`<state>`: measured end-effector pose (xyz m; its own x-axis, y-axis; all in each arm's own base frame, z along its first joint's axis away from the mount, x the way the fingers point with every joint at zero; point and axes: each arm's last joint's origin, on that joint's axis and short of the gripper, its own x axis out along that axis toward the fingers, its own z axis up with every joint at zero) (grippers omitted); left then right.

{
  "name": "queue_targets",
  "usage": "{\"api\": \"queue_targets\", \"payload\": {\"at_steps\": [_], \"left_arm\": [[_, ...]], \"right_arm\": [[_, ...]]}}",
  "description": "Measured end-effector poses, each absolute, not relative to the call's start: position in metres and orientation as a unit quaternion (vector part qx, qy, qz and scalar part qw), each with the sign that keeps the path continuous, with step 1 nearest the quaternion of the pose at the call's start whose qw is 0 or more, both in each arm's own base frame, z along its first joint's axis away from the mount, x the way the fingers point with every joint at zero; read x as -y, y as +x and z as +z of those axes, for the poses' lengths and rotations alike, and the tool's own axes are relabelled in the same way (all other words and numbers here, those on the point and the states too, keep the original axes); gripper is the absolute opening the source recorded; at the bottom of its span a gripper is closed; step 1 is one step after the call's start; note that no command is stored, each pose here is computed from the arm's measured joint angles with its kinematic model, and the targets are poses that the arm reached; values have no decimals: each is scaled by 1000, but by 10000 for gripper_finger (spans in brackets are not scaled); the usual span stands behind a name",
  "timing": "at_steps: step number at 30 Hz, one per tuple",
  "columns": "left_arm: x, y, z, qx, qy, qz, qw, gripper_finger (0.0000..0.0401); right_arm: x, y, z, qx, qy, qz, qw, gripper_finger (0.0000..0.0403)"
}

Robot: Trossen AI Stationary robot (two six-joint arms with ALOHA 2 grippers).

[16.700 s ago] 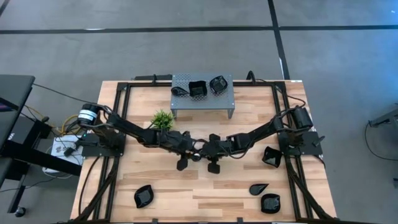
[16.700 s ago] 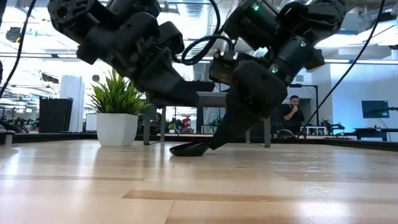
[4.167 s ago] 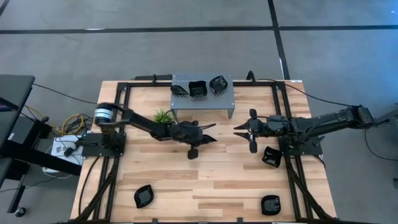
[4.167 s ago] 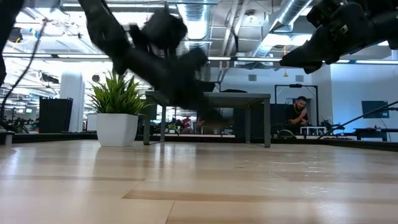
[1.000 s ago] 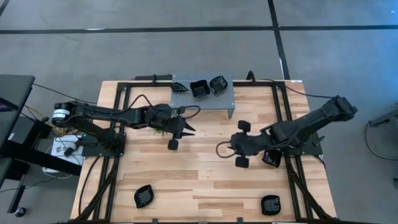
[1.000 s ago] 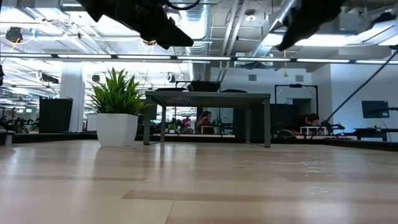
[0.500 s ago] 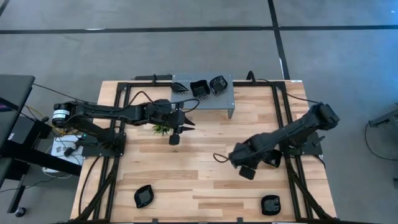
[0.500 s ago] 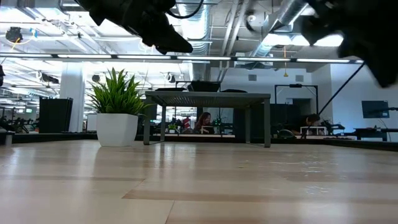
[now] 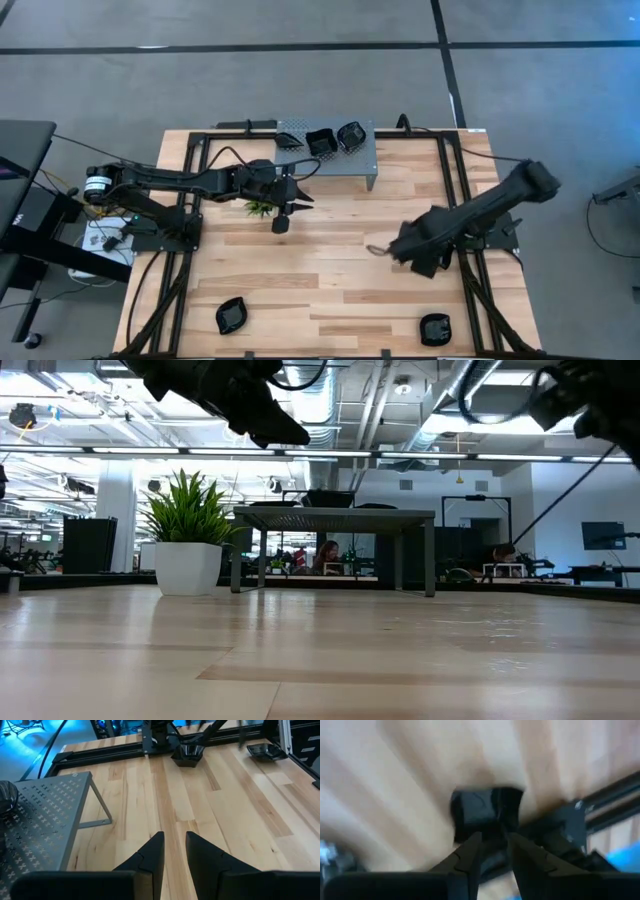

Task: Pick & Place Mini shaped plates
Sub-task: Stack the black distorted square plate on top of the black distorted square plate on the shelf

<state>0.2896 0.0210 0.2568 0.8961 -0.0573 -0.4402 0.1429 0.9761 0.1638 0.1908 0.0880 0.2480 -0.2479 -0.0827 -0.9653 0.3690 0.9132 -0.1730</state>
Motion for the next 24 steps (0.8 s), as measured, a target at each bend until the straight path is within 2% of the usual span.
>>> {"api": "queue_targets", "payload": {"at_steps": [2, 6, 13, 18, 24], "left_arm": [[-21, 290, 257, -222, 96, -52, 969, 81], [-21, 290, 257, -222, 96, -52, 969, 81], [-21, 290, 257, -223, 98, -46, 969, 81], [-21, 290, 257, -223, 98, -45, 969, 81], [-21, 290, 257, -223, 98, -45, 969, 81]], "right_arm": [[-83, 176, 249, -732, 118, -201, 641, 93], [-80, 154, 240, -696, 203, -207, 657, 93], [-83, 145, 221, -688, 197, -221, 662, 101], [-90, 158, 213, -680, 213, -204, 671, 142], [-98, 170, 195, -702, 206, -222, 645, 208]]}}
